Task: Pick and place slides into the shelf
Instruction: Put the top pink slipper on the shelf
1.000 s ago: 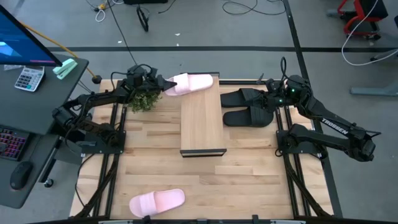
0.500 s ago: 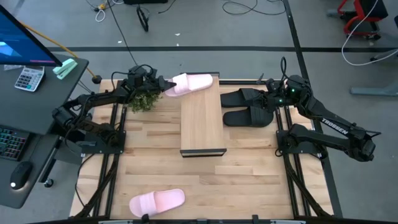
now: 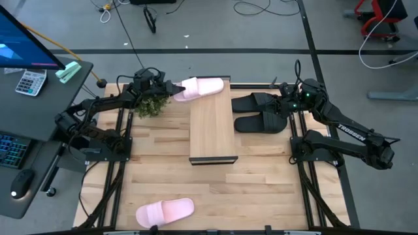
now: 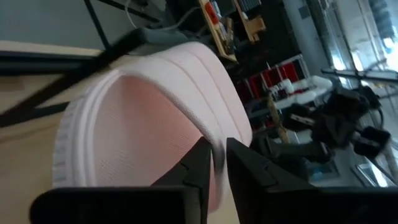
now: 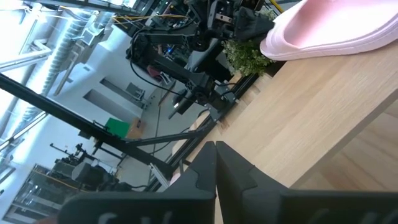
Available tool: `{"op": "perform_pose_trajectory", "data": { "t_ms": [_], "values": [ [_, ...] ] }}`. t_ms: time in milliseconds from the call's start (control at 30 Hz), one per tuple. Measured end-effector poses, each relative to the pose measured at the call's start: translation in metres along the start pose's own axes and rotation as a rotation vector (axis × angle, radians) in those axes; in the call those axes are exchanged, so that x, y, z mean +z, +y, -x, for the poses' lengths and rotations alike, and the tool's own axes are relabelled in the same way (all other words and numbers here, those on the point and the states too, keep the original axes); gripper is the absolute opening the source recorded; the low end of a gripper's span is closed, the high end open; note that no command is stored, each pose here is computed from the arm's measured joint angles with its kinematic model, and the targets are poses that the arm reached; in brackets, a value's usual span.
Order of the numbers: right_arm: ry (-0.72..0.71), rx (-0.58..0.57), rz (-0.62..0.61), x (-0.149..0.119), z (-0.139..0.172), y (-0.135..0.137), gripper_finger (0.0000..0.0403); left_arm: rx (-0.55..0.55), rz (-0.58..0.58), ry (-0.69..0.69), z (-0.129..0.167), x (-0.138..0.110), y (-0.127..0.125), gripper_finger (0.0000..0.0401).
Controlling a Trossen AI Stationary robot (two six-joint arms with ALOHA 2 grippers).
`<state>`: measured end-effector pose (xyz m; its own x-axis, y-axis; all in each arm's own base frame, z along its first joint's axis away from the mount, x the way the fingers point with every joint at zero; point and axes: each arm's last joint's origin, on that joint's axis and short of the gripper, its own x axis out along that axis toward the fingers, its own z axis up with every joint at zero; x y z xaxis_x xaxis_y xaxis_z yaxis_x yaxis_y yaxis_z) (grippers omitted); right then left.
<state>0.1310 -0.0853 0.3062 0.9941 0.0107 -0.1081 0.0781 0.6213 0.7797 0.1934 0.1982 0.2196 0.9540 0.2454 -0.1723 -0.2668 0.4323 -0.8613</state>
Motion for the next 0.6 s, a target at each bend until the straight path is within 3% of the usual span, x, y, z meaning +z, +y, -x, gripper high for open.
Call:
{"op": "perform_pose_trajectory", "data": {
  "t_ms": [367, 600],
  "values": [
    [0.0, 0.0, 0.0, 0.0, 0.0, 0.0, 0.0005, -0.031, 0.004, 0.026, 0.0, -0.0003, -0.0015, 0.0033],
    [0.0, 0.0, 0.0, 0.0, 0.0, 0.0, 0.0007, 0.004, 0.014, -0.015, 0.0, 0.0007, -0.0001, 0.0071]
  ]
}}
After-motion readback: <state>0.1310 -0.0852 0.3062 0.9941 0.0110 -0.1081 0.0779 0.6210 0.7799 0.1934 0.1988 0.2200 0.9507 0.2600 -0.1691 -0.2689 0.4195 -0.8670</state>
